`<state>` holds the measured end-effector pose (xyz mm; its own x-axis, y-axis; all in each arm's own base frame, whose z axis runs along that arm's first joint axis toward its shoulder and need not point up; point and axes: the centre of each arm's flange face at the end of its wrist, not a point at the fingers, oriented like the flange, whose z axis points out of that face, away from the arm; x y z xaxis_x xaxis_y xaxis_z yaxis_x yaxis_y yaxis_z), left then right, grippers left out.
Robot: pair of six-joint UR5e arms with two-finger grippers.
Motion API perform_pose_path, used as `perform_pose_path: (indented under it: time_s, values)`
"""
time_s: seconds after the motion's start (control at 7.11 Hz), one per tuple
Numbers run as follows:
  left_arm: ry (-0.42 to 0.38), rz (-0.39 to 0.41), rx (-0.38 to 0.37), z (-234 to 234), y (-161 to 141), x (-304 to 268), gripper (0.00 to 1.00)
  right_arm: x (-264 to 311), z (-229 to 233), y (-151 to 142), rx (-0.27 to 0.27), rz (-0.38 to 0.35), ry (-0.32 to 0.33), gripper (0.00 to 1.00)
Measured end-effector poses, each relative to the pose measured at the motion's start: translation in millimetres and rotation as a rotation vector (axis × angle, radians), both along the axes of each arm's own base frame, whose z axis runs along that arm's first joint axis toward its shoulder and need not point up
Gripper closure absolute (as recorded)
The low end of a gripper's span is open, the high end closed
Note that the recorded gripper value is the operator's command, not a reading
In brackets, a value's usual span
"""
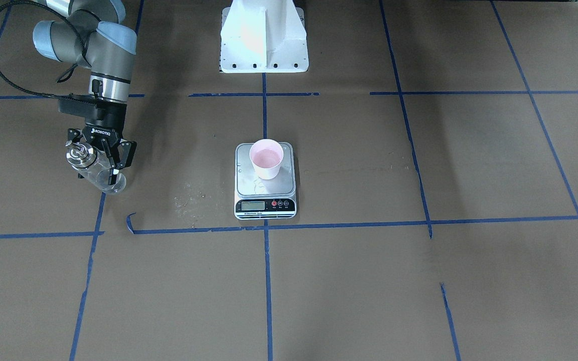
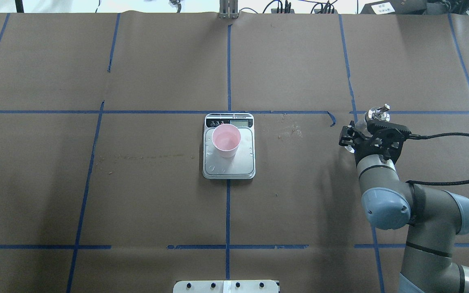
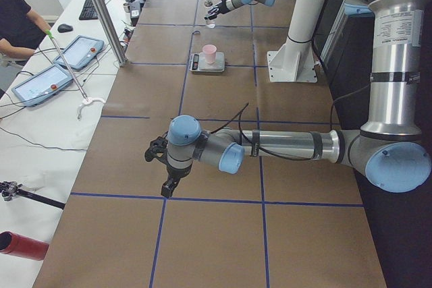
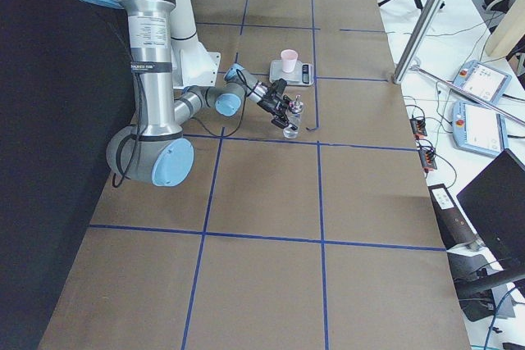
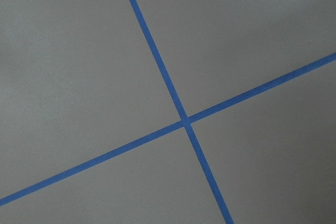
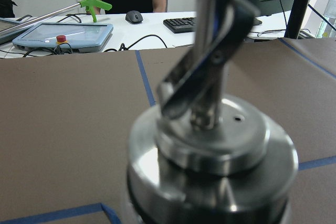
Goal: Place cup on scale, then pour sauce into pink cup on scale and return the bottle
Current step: 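Lower the bottle to its original spot with the right gripper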
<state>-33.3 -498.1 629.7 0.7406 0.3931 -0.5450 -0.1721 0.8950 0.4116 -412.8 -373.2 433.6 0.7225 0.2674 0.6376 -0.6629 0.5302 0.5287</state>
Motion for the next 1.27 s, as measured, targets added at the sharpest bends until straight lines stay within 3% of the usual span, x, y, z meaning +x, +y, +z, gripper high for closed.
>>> perform_pose_path:
  time_s: [0.56,0.98,1.27]
  values:
    - [0.000,0.001,0.001,-1,-1,1,0.00,-3,13,-2,-0.013,-0.002,0.024,1.00]
    - [-0.001,0.001,0.007,-3,-2,1,0.00,-2,15,-1,-0.034,-0.016,0.016,0.04]
    - [-0.001,0.001,0.009,-4,-3,1,0.00,0,18,-1,-0.039,-0.017,0.018,0.00]
